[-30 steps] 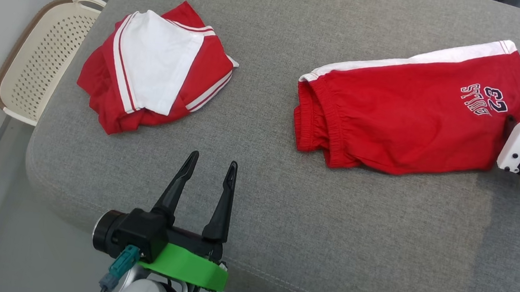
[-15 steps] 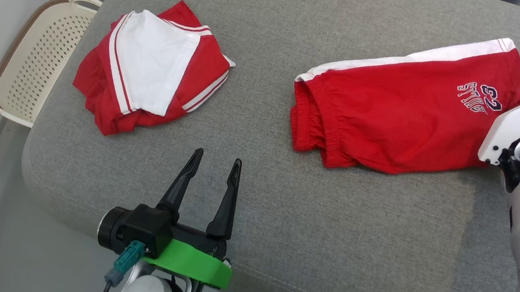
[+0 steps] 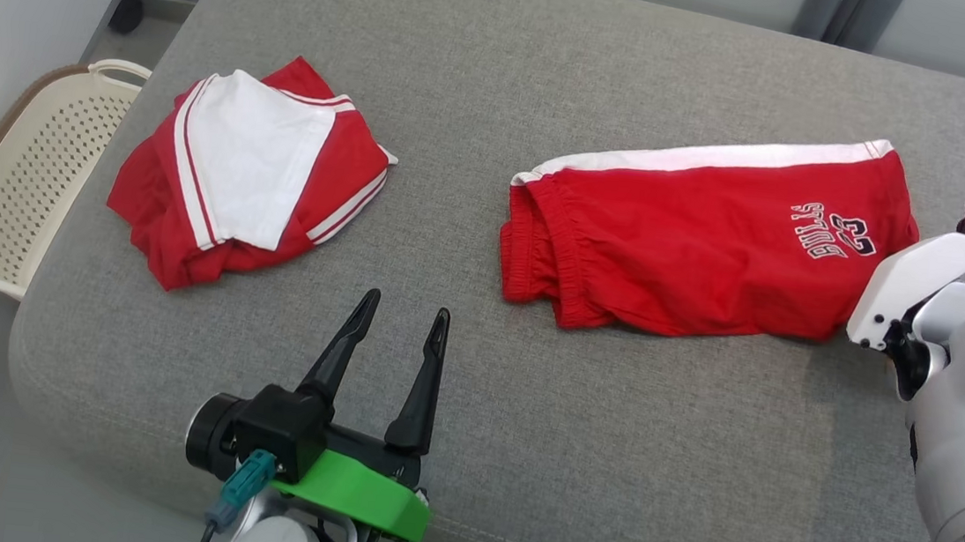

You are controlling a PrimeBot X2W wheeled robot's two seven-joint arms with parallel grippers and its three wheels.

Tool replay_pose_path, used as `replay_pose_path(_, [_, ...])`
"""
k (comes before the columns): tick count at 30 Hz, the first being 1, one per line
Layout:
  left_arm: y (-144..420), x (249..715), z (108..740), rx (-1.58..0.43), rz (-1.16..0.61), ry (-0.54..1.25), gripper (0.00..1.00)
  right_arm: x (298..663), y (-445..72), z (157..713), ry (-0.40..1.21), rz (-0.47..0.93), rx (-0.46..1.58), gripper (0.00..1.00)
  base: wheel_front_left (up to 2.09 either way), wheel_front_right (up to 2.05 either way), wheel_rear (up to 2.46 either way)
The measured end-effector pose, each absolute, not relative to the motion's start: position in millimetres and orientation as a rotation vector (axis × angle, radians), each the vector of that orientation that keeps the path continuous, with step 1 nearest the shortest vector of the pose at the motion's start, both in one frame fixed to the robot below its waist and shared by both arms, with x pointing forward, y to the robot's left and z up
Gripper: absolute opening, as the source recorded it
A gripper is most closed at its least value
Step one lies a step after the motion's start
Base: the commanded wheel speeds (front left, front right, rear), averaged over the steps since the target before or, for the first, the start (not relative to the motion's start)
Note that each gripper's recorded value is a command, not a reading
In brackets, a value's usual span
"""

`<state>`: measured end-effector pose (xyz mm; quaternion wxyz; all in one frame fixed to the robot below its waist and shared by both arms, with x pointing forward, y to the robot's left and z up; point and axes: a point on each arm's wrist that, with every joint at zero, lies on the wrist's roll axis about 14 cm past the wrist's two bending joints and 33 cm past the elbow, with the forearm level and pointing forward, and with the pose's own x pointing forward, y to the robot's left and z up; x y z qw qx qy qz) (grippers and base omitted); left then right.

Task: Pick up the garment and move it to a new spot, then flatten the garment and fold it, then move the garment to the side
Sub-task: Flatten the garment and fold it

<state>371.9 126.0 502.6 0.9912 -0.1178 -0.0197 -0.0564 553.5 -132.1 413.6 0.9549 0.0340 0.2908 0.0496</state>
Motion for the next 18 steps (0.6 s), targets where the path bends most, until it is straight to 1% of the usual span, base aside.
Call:
replay_pose_path(12, [115.2, 358.8, 510.5, -0.237, -0.154, -0.059, 1.0, 513.3, -144.5, 414.8, 0.575, 0.068, 0.12, 0.0, 0.0, 0.0, 0.0])
replay_pose_path(18, [112.9, 348.4, 513.9, -0.23, -0.164, -0.061, 1.0, 491.9, -161.7, 414.8, 0.57, 0.033, 0.128, 0.0, 0.0, 0.0, 0.0])
